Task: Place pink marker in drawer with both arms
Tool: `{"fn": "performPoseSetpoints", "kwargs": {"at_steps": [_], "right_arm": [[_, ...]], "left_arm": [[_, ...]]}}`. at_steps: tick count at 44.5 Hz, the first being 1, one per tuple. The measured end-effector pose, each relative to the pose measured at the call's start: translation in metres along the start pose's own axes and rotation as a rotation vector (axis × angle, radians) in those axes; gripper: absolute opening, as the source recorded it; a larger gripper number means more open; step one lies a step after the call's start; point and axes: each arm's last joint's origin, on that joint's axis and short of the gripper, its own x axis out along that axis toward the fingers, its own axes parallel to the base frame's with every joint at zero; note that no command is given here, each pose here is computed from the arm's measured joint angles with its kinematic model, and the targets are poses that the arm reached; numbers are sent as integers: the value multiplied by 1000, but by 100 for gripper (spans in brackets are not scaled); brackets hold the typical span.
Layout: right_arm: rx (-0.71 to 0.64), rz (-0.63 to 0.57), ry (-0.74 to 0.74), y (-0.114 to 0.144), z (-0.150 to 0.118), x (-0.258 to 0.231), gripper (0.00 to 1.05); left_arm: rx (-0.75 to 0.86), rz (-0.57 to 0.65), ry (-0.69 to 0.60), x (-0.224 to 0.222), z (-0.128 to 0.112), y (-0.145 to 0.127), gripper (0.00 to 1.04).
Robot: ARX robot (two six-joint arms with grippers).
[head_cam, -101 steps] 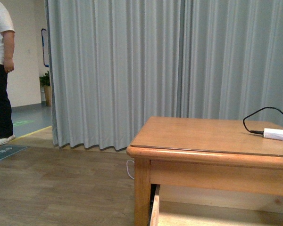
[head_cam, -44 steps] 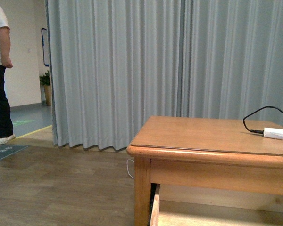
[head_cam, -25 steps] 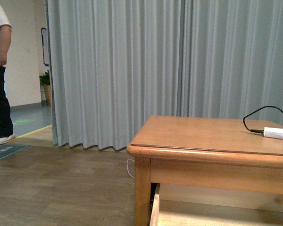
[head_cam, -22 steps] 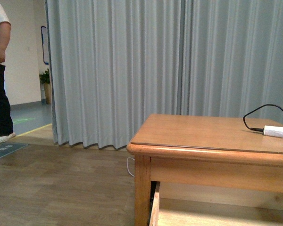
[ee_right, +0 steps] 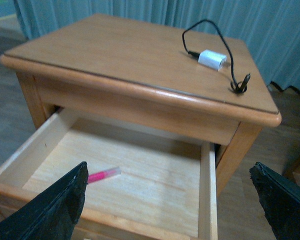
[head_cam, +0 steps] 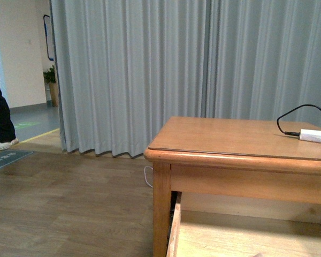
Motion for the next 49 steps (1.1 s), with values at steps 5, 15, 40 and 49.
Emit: {"fn": "performPoseSetpoints", "kwargs": {"at_steps": [5, 15, 40, 49], "right_arm": [[1, 20, 82, -1, -9, 2, 96], [-13, 91, 265, 0, -26, 1, 96], [76, 329, 673, -8, -88, 36, 96], [106, 287, 620, -2, -102, 74, 96]], "left_arm": [[0, 0, 0, 0, 0, 0, 99], [0, 0, 0, 0, 0, 0, 99], [0, 0, 0, 0, 0, 0, 99], [0, 0, 0, 0, 0, 0, 99]]}}
